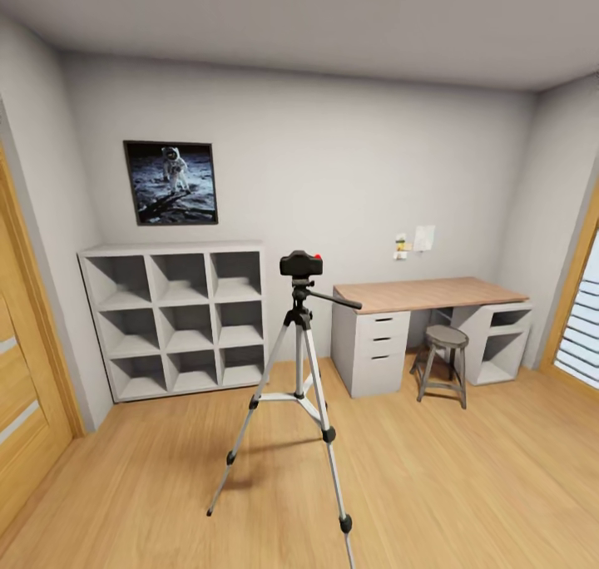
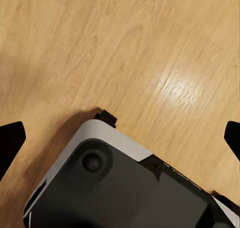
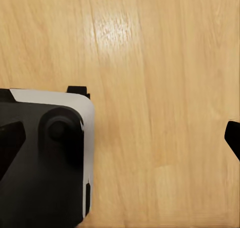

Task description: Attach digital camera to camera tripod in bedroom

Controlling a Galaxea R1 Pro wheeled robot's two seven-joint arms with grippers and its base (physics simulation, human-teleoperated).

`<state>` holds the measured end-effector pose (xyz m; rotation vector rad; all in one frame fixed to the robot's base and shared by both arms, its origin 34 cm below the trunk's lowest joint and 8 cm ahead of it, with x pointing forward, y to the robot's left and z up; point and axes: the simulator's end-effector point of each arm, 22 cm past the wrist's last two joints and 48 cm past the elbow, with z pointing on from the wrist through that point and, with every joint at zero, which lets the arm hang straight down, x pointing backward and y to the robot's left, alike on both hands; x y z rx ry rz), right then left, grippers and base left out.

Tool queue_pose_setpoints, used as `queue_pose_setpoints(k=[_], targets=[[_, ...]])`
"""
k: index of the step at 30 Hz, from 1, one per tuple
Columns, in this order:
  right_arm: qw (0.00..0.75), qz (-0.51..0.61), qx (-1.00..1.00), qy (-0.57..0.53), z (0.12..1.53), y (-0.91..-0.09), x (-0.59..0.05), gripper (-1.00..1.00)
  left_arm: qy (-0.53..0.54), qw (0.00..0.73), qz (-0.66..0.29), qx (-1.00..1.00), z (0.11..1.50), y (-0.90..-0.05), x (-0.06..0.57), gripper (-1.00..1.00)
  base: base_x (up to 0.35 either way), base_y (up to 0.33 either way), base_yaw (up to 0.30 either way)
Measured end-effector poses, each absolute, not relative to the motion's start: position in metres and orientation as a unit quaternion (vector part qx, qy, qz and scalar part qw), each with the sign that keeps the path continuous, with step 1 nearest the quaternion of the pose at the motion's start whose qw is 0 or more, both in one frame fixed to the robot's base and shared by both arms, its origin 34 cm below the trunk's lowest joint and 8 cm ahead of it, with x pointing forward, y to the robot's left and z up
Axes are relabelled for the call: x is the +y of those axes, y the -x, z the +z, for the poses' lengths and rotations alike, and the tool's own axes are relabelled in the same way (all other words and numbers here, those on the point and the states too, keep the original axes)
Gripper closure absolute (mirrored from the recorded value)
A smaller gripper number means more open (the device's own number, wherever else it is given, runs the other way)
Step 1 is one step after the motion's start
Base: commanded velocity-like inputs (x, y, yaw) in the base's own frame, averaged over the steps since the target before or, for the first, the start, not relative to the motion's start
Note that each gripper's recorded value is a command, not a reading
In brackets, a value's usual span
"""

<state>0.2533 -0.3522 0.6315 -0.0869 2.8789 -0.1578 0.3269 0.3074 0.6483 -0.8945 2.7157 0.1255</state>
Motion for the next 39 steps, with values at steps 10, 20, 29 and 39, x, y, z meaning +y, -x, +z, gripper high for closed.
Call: queue_pose_setpoints(k=[10,20,29,39], targets=[[0.134,-0.052,0.989,-0.029,0.632,-0.248,-0.354,-1.0,0.31,0.15,0.038,0.938,0.652,-0.335,0.305,-1.0,0.0,0.0,0.0],[0.142,-0.05,0.988,-0.035,0.633,-0.253,-0.352,-1.0,0.275,0.15,0.057,0.948,0.645,-0.306,0.31,-1.0,0.0,0.0,0.0],[0.149,-0.049,0.987,-0.036,0.635,-0.258,-0.352,-1.0,0.177,0.17,0.07,0.967,0.649,-0.313,0.307,-1.0,0.0,0.0,0.0],[0.157,-0.049,0.986,-0.037,0.638,-0.264,-0.352,-1.0,0.167,0.179,0.072,0.967,0.652,-0.319,0.308,-1.0,0.0,0.0,0.0]])
